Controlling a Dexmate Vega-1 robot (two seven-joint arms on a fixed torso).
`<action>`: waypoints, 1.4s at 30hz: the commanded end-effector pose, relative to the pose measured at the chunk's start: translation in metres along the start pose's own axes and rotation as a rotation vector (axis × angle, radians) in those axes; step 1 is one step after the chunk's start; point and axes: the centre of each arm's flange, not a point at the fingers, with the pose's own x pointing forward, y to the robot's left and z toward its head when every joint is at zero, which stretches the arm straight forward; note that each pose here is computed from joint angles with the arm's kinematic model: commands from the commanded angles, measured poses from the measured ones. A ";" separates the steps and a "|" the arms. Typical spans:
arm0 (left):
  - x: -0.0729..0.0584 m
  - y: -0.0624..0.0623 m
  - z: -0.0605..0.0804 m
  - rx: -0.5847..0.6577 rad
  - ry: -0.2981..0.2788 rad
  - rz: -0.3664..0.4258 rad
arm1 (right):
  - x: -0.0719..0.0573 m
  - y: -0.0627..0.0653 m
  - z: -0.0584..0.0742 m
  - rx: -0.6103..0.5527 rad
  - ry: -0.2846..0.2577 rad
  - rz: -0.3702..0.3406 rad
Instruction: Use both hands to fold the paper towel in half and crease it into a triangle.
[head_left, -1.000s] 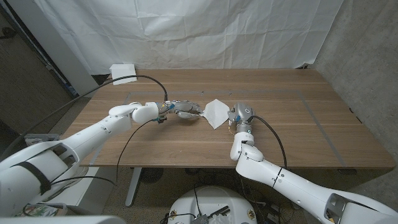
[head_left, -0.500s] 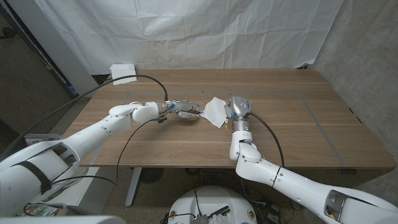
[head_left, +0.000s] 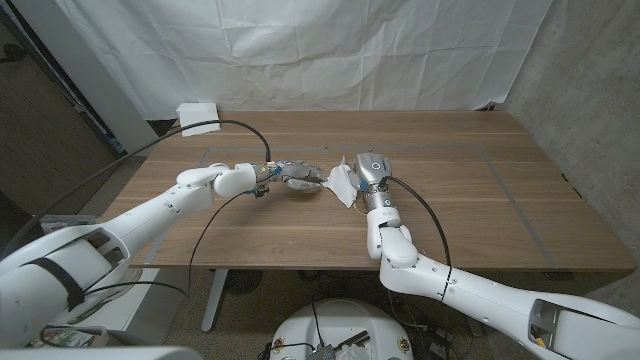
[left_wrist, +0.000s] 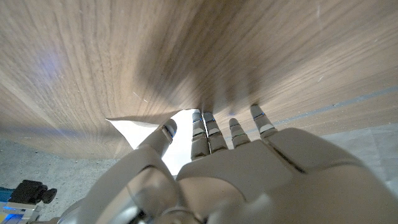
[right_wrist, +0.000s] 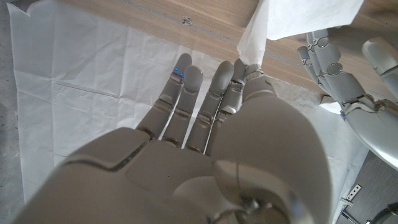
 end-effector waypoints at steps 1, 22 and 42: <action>-0.002 -0.001 0.002 -0.002 0.002 0.003 | 0.001 0.003 0.018 -0.004 -0.056 0.015; -0.013 -0.002 0.002 -0.004 0.003 0.013 | 0.027 0.013 0.040 -0.087 -0.106 0.039; -0.040 0.009 0.010 0.065 0.014 0.085 | 0.026 0.016 0.035 -0.129 -0.118 0.034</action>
